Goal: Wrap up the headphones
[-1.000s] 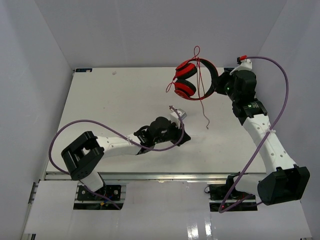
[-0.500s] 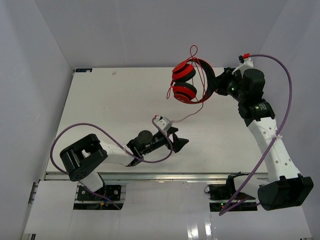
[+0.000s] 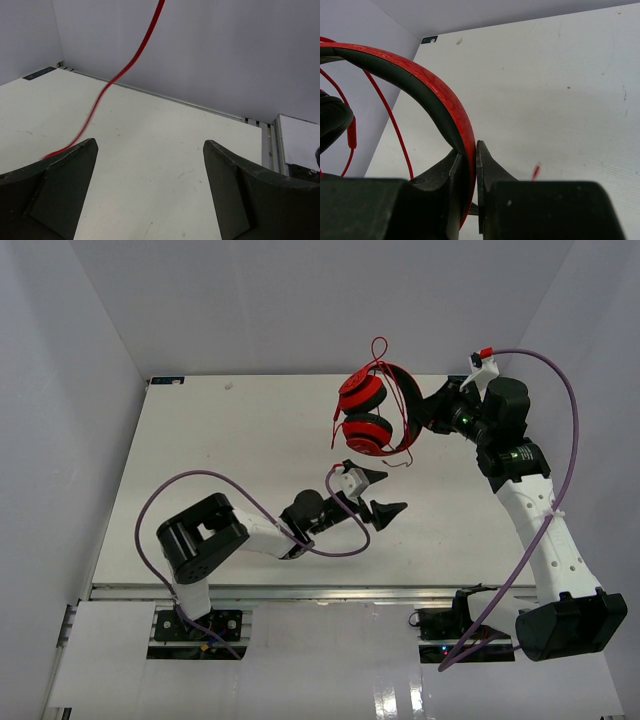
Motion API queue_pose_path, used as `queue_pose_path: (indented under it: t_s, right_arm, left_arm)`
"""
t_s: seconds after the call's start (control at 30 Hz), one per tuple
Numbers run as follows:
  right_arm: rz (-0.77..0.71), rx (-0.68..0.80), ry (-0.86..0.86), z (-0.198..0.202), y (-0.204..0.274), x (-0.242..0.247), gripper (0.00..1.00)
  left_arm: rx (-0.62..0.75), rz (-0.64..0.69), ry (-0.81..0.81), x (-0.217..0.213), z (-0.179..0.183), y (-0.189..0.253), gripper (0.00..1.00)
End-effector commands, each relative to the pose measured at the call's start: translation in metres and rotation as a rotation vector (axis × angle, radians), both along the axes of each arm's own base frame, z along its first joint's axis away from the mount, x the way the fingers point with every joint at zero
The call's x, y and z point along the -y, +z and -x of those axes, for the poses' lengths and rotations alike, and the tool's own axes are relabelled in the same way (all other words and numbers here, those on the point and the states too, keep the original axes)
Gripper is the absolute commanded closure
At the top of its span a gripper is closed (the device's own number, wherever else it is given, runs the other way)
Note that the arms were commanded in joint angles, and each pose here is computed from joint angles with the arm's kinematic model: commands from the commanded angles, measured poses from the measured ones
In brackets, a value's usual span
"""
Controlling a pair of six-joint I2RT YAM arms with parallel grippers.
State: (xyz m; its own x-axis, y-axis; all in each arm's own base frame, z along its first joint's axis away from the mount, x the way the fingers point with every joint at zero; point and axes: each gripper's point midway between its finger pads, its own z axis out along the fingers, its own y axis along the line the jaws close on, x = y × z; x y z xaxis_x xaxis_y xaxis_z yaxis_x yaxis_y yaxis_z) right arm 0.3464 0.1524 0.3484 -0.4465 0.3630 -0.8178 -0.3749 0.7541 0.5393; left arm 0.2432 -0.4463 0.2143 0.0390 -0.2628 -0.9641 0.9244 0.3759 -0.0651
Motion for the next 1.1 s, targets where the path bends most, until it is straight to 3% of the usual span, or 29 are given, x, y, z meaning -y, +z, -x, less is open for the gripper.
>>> queue_pose_path:
  t_s: [0.0, 0.13, 0.17, 0.2, 0.27, 0.33, 0.57, 0.7, 0.77, 0.87, 1.07]
  right_arm:
    - [-0.052, 0.106, 0.042, 0.014, 0.039, -0.005, 0.92]
    - [-0.065, 0.099, 0.058, 0.017, 0.04, -0.007, 0.92]
    - [-0.067, 0.099, 0.058, 0.017, 0.04, -0.007, 0.92]
    - [-0.068, 0.1, 0.059, 0.018, 0.04, -0.007, 0.92]
    - [-0.065, 0.102, 0.059, 0.018, 0.04, -0.007, 0.92]
    - [-0.06, 0.106, 0.058, 0.019, 0.04, -0.007, 0.92]
    - [-0.058, 0.099, 0.062, 0.018, 0.037, -0.007, 0.92]
    - [-0.052, 0.108, 0.058, 0.019, 0.039, -0.006, 0.92]
    - [-0.045, 0.112, 0.056, 0.019, 0.038, -0.005, 0.92]
    - [-0.043, 0.103, 0.058, 0.018, 0.035, -0.006, 0.92]
    - [-0.043, 0.098, 0.061, 0.018, 0.033, -0.006, 0.92]
  left_arm:
    - [0.063, 0.034, 0.046, 0.017, -0.018, 0.013, 0.02]
    - [0.063, 0.004, 0.165, 0.028, -0.05, 0.011, 0.05]
    - [0.052, 0.005, 0.227, 0.026, -0.062, 0.01, 0.13]
    - [0.049, 0.004, 0.241, 0.026, -0.065, 0.01, 0.15]
    - [0.045, 0.016, 0.264, 0.021, -0.067, 0.009, 0.42]
    - [0.049, 0.028, 0.253, 0.015, -0.061, 0.008, 0.52]
    - [0.043, 0.026, 0.161, 0.005, -0.036, 0.002, 0.39]
    - [0.036, 0.019, -0.051, 0.006, 0.011, -0.004, 0.31]
    - [0.029, 0.018, -0.116, 0.002, 0.034, -0.006, 0.21]
    - [0.037, 0.009, -0.132, -0.011, 0.053, -0.01, 0.17]
    - [0.059, -0.012, -0.057, -0.029, 0.05, -0.01, 0.13]
